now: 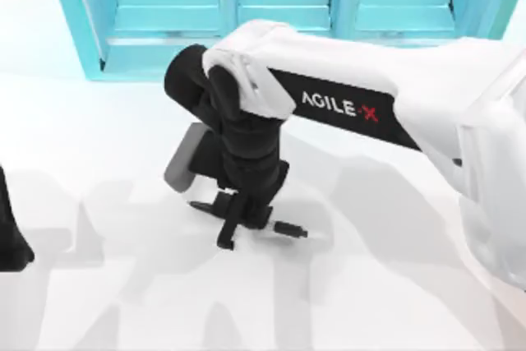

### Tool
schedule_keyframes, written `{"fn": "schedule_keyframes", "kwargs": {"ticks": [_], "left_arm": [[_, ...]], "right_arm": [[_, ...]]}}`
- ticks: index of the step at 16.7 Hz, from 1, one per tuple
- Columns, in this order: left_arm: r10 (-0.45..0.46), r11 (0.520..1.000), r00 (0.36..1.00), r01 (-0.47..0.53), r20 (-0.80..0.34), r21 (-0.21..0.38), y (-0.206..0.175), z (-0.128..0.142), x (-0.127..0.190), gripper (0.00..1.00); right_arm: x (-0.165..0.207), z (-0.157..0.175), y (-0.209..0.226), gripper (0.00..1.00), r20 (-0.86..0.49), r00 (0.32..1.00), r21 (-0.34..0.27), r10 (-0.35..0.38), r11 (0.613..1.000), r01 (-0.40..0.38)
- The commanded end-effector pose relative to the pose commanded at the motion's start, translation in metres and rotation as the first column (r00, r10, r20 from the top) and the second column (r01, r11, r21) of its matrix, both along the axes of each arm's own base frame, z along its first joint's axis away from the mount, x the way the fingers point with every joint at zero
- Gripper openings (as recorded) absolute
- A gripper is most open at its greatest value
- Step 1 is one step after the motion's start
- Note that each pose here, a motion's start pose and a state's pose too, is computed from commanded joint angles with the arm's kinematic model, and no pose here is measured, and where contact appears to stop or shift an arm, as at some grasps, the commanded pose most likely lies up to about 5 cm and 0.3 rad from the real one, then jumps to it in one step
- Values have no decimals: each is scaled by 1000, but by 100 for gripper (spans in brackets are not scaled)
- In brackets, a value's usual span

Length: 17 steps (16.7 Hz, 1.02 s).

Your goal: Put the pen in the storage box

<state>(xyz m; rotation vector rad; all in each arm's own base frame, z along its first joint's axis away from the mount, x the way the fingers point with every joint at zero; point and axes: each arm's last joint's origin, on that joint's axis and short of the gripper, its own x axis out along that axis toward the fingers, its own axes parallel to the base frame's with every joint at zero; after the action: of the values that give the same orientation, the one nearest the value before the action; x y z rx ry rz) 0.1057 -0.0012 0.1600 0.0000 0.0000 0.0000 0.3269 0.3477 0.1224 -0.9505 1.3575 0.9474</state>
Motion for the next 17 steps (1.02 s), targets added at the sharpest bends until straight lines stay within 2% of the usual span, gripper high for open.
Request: {"fn": "schedule_keyframes", "kwargs": {"ticks": [8, 14, 16, 17], "left_arm": [[0, 1000, 1000, 0, 0, 0, 0, 0, 0, 100], [0, 1000, 1000, 0, 0, 0, 0, 0, 0, 100], [0, 1000, 1000, 0, 0, 0, 0, 0, 0, 100], [0, 1000, 1000, 0, 0, 0, 0, 0, 0, 100]], "right_arm": [[0, 87, -1, 0, 2, 1000, 4, -4, 1000, 4], [-1, 90, -1, 0, 0, 1000, 4, -5, 1000, 5], [5, 88, -7, 0, -7, 999, -10, -47, 999, 47], [10, 88, -13, 0, -10, 996, -19, -91, 996, 91]]}}
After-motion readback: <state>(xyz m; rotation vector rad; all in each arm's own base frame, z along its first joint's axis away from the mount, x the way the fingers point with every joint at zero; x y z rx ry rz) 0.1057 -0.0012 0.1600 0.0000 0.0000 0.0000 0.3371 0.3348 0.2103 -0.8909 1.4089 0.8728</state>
